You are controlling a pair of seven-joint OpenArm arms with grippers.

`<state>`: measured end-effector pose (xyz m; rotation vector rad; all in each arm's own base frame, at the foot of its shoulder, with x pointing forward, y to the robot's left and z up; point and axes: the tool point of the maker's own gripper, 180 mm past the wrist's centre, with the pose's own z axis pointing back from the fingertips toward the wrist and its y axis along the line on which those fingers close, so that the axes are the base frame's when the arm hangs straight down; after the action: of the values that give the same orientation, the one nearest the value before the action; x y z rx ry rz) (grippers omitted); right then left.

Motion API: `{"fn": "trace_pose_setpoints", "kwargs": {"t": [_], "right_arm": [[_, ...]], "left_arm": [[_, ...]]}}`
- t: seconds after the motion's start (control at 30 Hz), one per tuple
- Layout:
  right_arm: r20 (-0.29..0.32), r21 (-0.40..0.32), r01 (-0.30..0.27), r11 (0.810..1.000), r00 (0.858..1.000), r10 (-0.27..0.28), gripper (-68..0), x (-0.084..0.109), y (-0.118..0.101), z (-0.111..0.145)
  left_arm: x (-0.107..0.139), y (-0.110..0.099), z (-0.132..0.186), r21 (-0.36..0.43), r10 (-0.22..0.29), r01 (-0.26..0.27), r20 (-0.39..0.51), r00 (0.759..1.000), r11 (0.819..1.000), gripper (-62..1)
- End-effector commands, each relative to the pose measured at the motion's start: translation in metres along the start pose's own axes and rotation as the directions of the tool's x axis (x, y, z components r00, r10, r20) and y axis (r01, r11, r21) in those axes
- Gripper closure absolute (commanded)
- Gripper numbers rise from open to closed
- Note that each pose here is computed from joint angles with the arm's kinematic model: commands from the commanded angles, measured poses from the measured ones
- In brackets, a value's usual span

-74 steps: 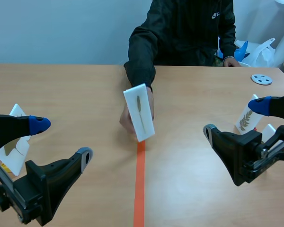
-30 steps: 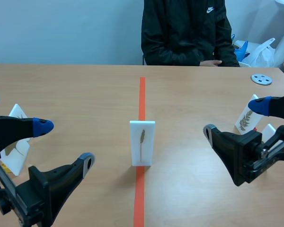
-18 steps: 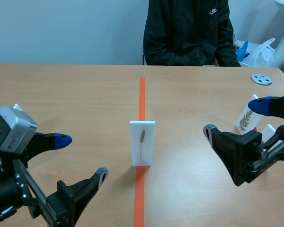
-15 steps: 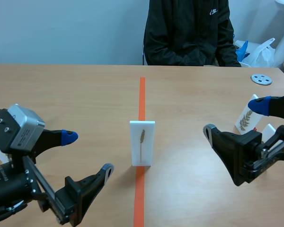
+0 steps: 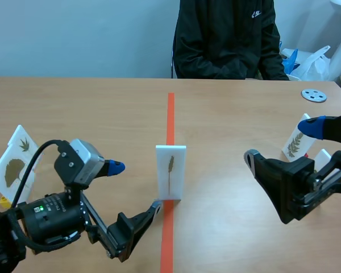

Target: Sort the leaf by its shape. The table is split by an orange tape line. A compound leaf with several leaflets goes to the left side, a simple leaf with one blade goes to the right side. Return to the home posture when a red brick is placed on the table.

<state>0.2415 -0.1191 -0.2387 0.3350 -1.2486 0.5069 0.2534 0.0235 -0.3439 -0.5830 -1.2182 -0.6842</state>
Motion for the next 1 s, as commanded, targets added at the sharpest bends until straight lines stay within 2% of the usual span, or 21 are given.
{"fn": "trace_pose_setpoints", "kwargs": {"t": [0.0, 0.17, 0.3, 0.6, 0.73, 0.97], "right_arm": [[0.033, -0.002, 0.003, 1.0, 0.999, -0.003, -67.9, 0.008, -0.002, -0.001], [0.032, -0.002, 0.001, 1.0, 0.999, -0.001, -67.9, 0.008, -0.002, -0.001], [0.032, -0.002, 0.001, 1.0, 0.999, -0.001, -67.9, 0.008, -0.002, -0.001], [0.032, -0.002, 0.001, 1.0, 0.999, -0.001, -67.9, 0.008, -0.002, -0.001], [0.031, -0.002, 0.001, 1.0, 1.0, -0.001, -67.9, 0.008, -0.002, -0.001], [0.025, -0.002, 0.001, 1.0, 1.0, -0.001, -67.9, 0.007, -0.002, -0.001]], "left_arm": [[0.013, 0.005, -0.005, 0.006, -0.008, 0.007, 0.054, 0.998, 1.0, -62.3], [0.005, 0.007, -0.017, -0.004, -0.018, 0.018, 0.059, 0.998, 1.0, -62.3], [0.001, 0.017, -0.028, 0.038, -0.032, 0.03, 0.07, 0.997, 0.999, -62.3], [-0.005, 0.005, -0.048, -0.012, -0.062, 0.063, 0.068, 0.996, 0.998, -62.3], [-0.005, 0.012, -0.053, 0.021, -0.088, 0.087, 0.077, 0.993, 0.996, -62.3], [-0.012, 0.008, -0.064, -0.002, -0.084, 0.084, 0.062, 0.995, 0.996, -62.3]]}}
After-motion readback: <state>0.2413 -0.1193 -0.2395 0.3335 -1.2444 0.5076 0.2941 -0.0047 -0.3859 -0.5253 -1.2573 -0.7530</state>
